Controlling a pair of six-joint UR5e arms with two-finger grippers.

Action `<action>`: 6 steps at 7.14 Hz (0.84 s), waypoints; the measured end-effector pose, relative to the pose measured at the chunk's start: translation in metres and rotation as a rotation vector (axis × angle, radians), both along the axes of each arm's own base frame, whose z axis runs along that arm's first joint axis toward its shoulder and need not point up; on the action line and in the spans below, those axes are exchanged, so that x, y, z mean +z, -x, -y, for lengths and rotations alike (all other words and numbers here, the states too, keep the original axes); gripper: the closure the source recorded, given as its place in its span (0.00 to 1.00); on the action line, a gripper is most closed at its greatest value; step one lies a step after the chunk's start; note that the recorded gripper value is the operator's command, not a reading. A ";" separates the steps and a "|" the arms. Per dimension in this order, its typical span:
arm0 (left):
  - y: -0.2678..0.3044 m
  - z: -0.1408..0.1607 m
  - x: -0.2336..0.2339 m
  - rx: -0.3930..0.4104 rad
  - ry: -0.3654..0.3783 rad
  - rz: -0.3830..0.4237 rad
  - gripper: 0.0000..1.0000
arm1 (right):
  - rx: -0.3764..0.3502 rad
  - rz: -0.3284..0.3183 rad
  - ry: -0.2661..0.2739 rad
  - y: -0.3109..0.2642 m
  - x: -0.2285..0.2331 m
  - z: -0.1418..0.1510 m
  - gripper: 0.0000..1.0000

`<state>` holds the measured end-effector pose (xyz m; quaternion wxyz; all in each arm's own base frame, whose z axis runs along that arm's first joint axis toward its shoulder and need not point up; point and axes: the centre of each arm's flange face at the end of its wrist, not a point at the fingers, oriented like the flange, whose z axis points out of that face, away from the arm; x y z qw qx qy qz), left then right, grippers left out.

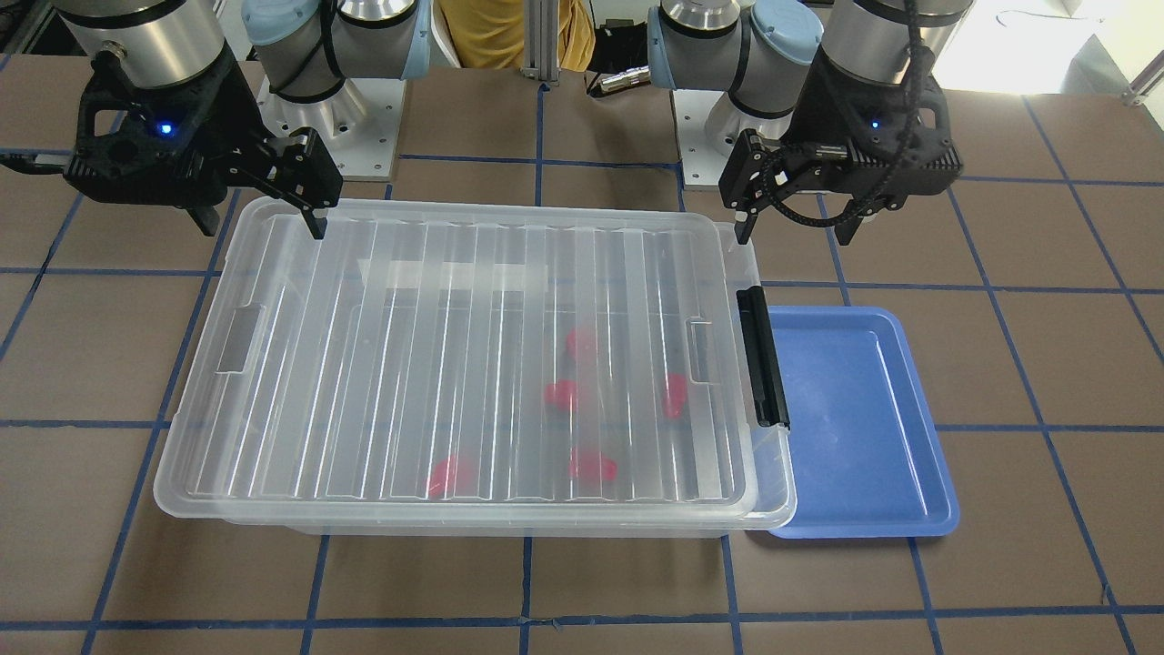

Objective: Place red block in blue tray from box

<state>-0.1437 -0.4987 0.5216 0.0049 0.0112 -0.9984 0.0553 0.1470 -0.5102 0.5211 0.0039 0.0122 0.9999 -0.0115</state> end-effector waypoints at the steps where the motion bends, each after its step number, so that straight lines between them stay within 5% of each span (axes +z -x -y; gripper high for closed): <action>1: 0.000 0.000 0.000 0.000 0.000 0.000 0.00 | 0.000 0.000 0.001 0.001 0.000 0.001 0.00; 6: 0.000 -0.001 -0.001 0.000 -0.001 -0.001 0.00 | 0.087 0.004 -0.073 0.102 -0.078 0.019 0.00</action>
